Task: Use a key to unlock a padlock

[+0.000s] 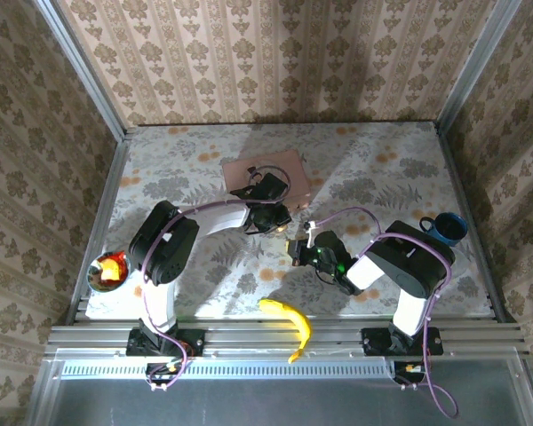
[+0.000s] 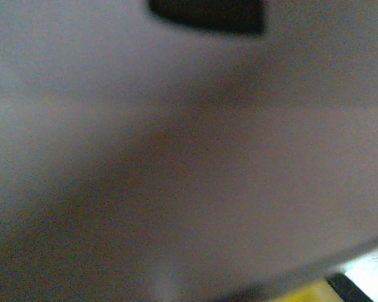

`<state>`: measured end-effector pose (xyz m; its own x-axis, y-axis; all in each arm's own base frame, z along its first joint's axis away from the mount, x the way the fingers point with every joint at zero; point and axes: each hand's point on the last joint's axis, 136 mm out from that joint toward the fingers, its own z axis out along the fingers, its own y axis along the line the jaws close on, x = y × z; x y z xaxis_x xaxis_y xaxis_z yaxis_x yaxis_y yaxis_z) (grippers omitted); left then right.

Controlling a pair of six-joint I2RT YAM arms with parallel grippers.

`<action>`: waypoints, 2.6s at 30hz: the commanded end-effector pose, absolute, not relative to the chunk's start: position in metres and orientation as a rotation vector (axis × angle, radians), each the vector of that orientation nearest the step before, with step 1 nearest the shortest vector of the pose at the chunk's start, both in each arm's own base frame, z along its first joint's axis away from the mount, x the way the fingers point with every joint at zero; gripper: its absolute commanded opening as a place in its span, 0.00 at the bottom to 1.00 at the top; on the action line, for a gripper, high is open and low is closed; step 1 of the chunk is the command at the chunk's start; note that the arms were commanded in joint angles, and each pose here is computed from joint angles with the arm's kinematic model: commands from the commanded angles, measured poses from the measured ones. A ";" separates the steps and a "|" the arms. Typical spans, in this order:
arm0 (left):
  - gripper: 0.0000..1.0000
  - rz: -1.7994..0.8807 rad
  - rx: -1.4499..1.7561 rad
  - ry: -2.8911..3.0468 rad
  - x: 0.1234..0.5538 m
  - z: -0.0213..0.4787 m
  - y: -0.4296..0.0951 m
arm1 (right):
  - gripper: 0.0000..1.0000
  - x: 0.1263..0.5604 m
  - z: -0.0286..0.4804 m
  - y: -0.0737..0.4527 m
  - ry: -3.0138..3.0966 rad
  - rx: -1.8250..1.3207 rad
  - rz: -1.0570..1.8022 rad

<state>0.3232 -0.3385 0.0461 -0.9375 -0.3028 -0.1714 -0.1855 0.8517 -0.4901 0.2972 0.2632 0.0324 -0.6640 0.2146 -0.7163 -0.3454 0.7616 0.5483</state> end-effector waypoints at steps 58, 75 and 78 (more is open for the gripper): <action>0.00 -0.818 -0.427 2.793 0.320 0.050 -0.344 | 0.00 0.318 0.040 0.253 1.990 -0.090 0.781; 0.00 -0.890 -0.384 2.832 0.311 0.050 -0.352 | 0.00 0.335 0.053 0.267 1.937 -0.167 0.865; 0.00 -0.895 -0.377 2.833 0.311 0.051 -0.353 | 0.00 0.340 0.057 0.262 1.929 -0.146 0.871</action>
